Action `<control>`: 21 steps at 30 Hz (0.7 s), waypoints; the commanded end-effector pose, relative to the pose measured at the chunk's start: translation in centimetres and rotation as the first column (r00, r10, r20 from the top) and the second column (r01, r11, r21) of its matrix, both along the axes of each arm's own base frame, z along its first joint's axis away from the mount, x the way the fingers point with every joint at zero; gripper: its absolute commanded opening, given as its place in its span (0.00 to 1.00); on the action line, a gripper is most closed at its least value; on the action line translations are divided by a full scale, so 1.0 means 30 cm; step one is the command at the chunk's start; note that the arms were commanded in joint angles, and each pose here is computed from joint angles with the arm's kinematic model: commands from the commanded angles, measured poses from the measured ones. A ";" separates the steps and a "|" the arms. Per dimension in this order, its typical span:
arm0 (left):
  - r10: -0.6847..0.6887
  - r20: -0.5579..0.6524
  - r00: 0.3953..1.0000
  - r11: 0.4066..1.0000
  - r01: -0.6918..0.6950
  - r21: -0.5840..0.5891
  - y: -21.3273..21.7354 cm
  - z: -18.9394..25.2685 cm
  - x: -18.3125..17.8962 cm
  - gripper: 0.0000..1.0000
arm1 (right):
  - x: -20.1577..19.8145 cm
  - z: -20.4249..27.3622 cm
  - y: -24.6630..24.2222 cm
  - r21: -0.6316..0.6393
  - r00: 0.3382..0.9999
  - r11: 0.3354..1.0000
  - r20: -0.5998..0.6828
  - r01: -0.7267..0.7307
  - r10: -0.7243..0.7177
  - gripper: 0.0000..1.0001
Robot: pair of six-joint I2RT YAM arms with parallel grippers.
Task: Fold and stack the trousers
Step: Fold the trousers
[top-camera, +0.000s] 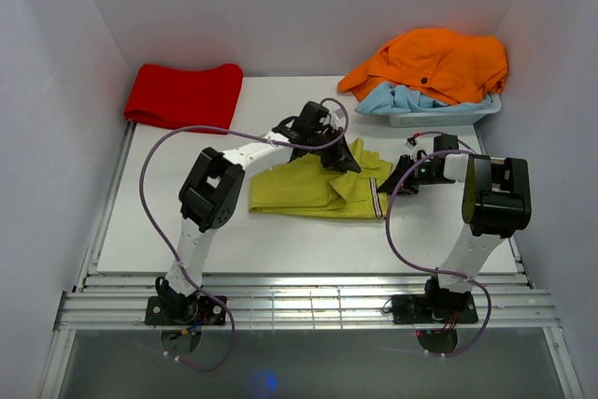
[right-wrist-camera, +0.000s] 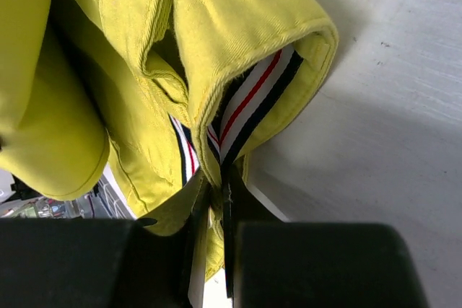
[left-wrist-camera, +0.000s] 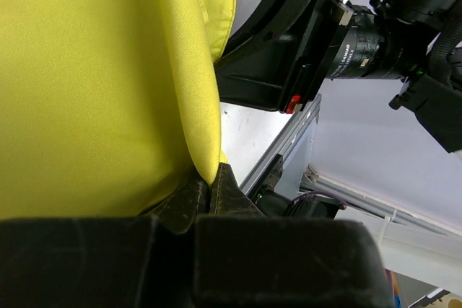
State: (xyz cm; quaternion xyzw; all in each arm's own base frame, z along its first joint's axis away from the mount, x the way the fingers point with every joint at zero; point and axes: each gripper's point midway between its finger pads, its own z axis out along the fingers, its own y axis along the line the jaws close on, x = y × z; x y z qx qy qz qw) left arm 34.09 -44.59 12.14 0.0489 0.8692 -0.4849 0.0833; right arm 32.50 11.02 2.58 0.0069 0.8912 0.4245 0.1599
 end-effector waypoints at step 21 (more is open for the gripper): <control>-0.018 -0.031 0.999 0.999 0.016 -0.048 -0.199 0.001 -0.081 0.30 | -0.022 0.054 0.079 0.045 0.999 0.999 0.037 -0.021 0.019 0.08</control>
